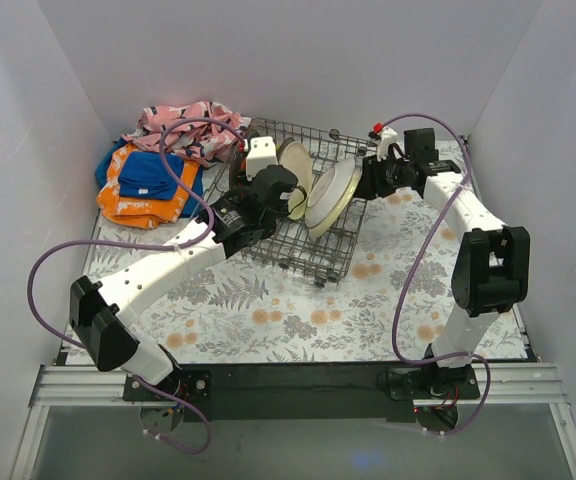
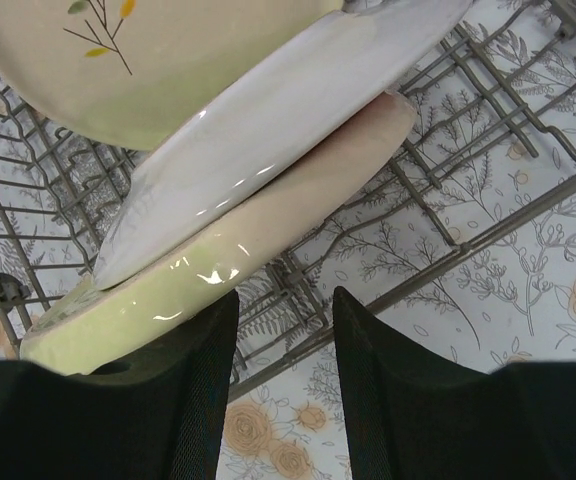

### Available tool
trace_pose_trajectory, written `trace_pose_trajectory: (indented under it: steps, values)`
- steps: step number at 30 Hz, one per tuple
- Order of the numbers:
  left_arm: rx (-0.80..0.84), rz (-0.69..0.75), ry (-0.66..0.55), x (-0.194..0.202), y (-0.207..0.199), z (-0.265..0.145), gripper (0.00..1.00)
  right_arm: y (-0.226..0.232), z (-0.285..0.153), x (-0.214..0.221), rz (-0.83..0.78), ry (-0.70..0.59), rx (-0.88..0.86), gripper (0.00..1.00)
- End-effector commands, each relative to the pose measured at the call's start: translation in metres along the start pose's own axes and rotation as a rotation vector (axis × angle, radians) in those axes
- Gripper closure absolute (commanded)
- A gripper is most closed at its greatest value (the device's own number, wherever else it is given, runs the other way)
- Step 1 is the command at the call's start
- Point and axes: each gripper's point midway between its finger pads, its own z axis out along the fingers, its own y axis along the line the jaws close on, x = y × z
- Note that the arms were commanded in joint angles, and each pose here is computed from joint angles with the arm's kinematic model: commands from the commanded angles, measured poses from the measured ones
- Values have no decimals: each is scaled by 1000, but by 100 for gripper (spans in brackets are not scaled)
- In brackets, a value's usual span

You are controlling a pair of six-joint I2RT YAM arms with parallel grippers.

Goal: Load the plates into the dish rack
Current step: Insert the plate into the dish rack

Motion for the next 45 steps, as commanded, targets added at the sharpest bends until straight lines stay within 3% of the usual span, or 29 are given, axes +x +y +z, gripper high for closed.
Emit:
trace_pose_trajectory:
  steps: [1,32,45]
  values:
    - [17,-50,-9,-8,9,-16,63,16,6,-30,-16,-57,-53,51]
    - [50,-97,28,-1,14,-30,62,39,66,-50,-62,-30,-104,44]
    - [65,-104,40,1,8,-29,62,56,80,-52,-113,-24,-127,34]
